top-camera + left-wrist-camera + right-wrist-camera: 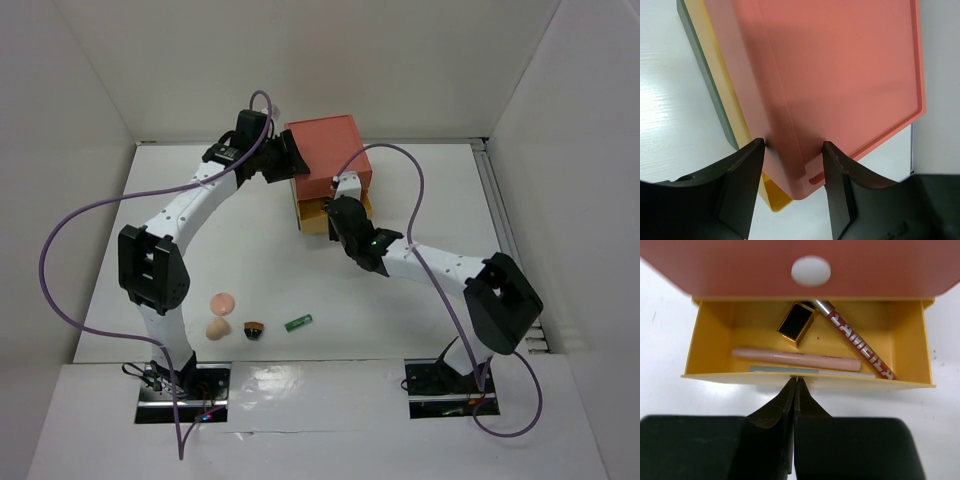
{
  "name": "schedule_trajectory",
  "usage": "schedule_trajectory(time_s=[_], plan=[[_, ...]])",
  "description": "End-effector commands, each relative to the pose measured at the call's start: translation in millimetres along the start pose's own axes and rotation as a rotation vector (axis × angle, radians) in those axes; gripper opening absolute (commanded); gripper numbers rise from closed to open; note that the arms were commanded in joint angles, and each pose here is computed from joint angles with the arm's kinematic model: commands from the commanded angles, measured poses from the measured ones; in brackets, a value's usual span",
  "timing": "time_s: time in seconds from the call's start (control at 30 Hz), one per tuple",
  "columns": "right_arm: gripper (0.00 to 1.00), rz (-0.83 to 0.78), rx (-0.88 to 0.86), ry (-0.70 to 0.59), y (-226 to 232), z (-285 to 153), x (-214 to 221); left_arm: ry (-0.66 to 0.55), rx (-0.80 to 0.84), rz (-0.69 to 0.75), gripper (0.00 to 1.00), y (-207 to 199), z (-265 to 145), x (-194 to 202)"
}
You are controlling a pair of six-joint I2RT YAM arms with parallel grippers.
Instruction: Organize the makeup
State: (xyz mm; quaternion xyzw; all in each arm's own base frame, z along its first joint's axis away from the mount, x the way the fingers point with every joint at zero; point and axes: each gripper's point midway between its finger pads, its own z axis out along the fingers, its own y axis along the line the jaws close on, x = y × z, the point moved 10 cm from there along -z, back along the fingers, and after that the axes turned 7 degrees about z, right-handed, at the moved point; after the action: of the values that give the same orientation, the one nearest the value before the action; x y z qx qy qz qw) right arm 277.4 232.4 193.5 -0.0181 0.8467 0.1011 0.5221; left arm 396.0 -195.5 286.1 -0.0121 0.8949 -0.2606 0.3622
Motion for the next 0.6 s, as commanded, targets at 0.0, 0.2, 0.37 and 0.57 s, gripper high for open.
schedule_trajectory(time_s=[0.0, 0.2, 0.37, 0.57], plan=[[0.0, 0.124, 0.047, -0.189, 3, 24, -15, 0.123, -0.102, 0.001, 0.62, 16, 18, 28], [0.05, 0.208, 0.038, -0.298, 1, 42, -24, 0.118, -0.11, 0.002, 0.62, 16, 14, 27], [0.25, 0.238, 0.009, -0.362, 0, 52, -19, 0.13, -0.109, 0.006, 0.62, 14, 16, 31], [0.52, 0.221, -0.014, -0.365, -8, 43, -18, 0.131, -0.112, 0.013, 0.62, 12, 12, 35]])
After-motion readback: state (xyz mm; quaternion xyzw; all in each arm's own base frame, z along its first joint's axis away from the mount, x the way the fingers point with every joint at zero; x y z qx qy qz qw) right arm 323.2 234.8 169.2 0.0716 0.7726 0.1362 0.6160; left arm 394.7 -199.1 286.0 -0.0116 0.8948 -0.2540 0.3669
